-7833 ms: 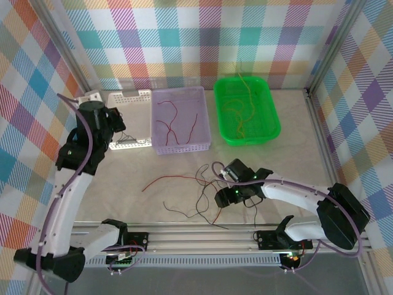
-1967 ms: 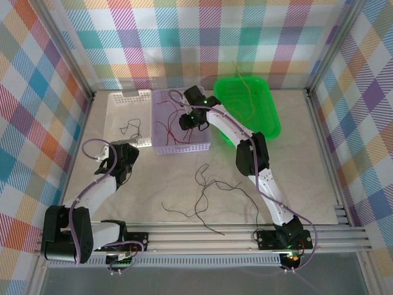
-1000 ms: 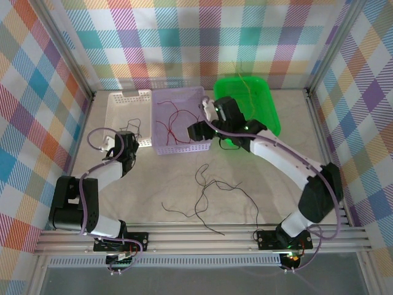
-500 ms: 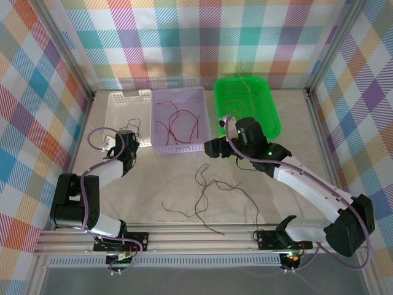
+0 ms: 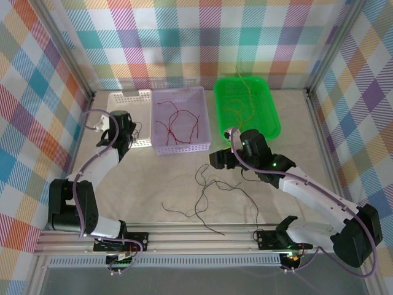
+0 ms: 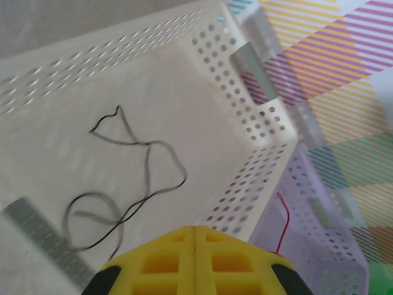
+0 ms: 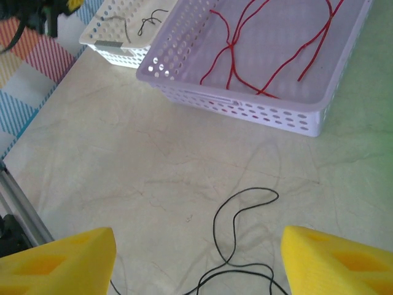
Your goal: Untangle the cables
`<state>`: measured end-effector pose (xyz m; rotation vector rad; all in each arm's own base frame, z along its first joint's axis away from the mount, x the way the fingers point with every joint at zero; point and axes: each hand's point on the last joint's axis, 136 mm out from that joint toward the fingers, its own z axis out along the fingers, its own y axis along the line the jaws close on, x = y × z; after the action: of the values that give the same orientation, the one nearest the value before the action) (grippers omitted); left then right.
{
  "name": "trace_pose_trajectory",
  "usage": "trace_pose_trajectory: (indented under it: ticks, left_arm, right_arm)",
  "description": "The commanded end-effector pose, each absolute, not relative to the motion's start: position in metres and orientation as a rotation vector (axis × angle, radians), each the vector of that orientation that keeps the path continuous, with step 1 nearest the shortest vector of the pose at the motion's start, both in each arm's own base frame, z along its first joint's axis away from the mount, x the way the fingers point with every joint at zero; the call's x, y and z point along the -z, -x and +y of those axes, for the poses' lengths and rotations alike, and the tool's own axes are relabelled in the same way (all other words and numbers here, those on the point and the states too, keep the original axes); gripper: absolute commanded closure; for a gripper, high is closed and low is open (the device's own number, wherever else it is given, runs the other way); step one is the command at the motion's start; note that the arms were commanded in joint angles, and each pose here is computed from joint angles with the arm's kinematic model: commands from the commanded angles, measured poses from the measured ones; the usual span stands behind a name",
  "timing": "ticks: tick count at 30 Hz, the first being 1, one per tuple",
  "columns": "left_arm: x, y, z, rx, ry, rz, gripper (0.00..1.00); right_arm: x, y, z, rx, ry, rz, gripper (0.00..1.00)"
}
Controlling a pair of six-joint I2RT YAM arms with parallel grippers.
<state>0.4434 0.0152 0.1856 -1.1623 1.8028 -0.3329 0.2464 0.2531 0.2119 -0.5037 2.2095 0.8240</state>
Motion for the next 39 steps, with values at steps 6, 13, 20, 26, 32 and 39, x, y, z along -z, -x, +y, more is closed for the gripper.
trace_pose_trajectory:
  ticks: [6,13,20,26,32,39]
  left_arm:
    - [-0.163,-0.486,0.043,0.012,1.094,1.978,1.0]
    - [-0.146,-0.524,0.043,-0.126,0.993,2.139,0.87]
    - [-0.192,-0.52,0.024,-0.093,0.856,2.148,0.29]
    - [-0.222,-0.491,0.002,-0.006,0.756,2.213,0.0]
    - [-0.241,-0.449,-0.019,0.108,0.714,2.302,0.0]
    - [-0.258,-0.385,-0.032,0.122,0.591,2.318,0.0]
  right_arm:
    - [-0.207,-0.21,0.239,-0.866,0.543,2.229,0.29]
    - [-0.183,-0.19,0.226,-0.848,0.549,2.292,0.29]
    - [-0.153,-0.179,0.217,-0.831,0.523,2.386,0.28]
    - [-0.123,-0.181,0.212,-0.759,0.51,2.472,0.27]
    - [-0.095,-0.183,0.22,-0.724,0.519,2.556,0.27]
    - [-0.075,-0.17,0.259,-0.67,0.667,2.608,0.27]
